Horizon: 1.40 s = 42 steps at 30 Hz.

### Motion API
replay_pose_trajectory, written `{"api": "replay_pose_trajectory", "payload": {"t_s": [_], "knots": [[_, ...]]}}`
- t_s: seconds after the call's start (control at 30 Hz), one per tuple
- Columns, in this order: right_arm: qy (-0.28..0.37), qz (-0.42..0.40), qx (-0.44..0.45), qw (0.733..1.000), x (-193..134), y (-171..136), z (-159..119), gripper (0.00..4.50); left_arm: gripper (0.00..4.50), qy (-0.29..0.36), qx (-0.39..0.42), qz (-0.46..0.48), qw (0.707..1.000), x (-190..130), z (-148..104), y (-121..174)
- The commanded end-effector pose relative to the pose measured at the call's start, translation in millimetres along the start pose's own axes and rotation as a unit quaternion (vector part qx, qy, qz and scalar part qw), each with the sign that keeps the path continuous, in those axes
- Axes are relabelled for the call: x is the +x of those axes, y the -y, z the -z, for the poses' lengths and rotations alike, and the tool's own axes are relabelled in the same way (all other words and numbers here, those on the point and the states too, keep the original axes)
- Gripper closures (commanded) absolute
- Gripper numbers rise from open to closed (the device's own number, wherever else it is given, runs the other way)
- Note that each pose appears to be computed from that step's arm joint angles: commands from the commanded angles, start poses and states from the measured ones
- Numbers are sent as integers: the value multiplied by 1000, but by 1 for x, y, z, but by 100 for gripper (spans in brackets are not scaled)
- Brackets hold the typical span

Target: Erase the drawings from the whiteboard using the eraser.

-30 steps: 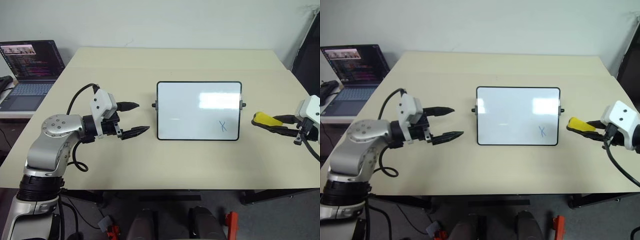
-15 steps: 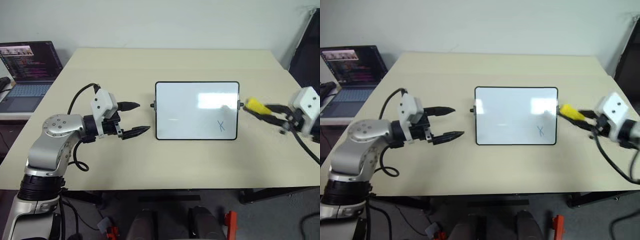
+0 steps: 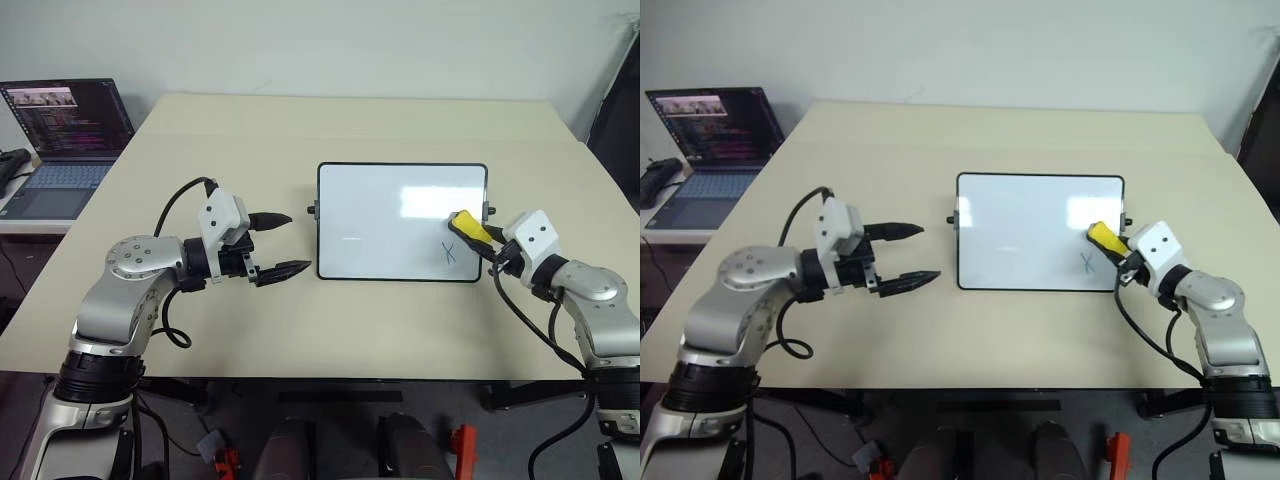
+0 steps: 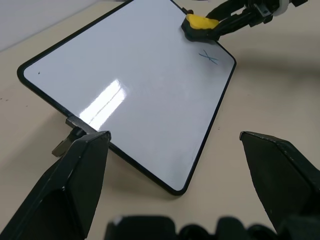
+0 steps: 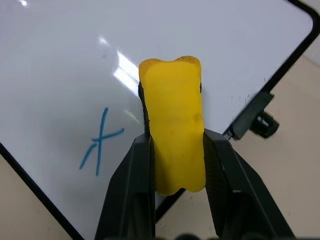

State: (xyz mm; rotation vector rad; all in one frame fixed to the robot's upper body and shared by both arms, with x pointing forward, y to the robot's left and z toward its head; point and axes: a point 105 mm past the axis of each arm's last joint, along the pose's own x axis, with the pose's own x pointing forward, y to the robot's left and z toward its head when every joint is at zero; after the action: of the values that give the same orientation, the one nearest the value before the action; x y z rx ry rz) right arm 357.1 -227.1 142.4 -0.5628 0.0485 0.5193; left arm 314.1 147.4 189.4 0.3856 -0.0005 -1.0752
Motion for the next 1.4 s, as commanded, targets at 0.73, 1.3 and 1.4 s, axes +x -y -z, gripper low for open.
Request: {"api": "replay_pose_trajectory", "payload": {"t_s": [0.73, 1.3, 1.4], "knots": [[-62, -68, -4, 996, 1, -31, 22, 354, 0, 8, 23, -5, 1000, -1, -13, -4], [66, -14, 71, 995, -40, 26, -43, 354, 0, 26, 26, 11, 999, 5, -21, -3], [96, 38, 92, 990, -66, 62, -66, 354, 0, 44, 20, 27, 998, 10, -27, 2]]}}
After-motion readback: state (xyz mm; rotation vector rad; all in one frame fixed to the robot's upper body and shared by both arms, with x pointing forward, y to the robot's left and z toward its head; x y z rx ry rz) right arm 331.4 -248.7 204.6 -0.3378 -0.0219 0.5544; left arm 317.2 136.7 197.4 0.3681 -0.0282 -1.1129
